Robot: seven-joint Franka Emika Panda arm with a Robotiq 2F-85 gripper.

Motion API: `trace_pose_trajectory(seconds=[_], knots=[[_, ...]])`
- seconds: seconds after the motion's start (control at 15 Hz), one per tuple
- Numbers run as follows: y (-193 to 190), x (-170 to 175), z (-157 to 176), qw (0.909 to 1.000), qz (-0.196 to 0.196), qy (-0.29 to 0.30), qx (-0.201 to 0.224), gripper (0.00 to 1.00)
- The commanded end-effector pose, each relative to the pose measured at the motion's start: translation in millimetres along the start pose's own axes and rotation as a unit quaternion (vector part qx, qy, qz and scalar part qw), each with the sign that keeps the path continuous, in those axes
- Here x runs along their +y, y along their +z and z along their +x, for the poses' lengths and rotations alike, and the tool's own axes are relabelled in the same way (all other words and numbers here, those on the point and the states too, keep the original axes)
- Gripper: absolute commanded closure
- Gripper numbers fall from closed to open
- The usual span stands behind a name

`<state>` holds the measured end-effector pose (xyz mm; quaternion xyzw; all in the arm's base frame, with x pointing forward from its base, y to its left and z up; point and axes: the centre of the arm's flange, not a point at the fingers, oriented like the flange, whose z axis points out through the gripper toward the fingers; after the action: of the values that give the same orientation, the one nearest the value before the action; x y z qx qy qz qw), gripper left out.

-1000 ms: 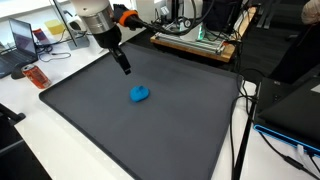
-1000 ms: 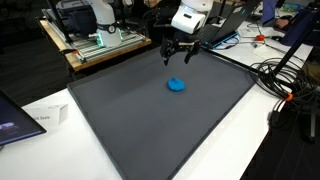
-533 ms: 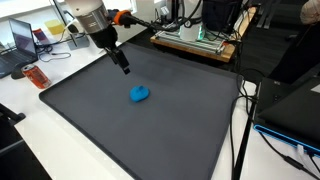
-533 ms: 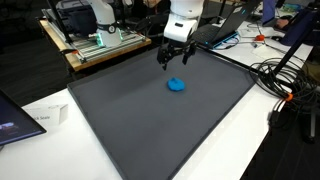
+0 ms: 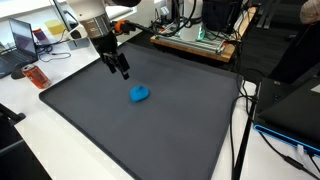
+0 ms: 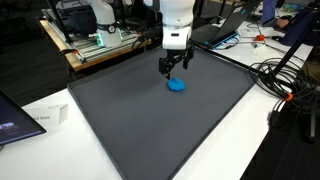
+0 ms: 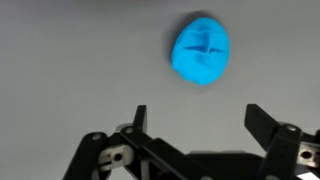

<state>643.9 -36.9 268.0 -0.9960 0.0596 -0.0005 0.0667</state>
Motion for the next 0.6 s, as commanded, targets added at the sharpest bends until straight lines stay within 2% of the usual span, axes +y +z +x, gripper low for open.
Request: trace_pose_trajectory(seconds=[0.0, 0.53], knots=[[6, 8, -22, 0.9981, 0.021, -0.054, 0.022, 0.00], [29, 26, -41, 0.9867, 0.033, -0.148, 0.058, 0.00]])
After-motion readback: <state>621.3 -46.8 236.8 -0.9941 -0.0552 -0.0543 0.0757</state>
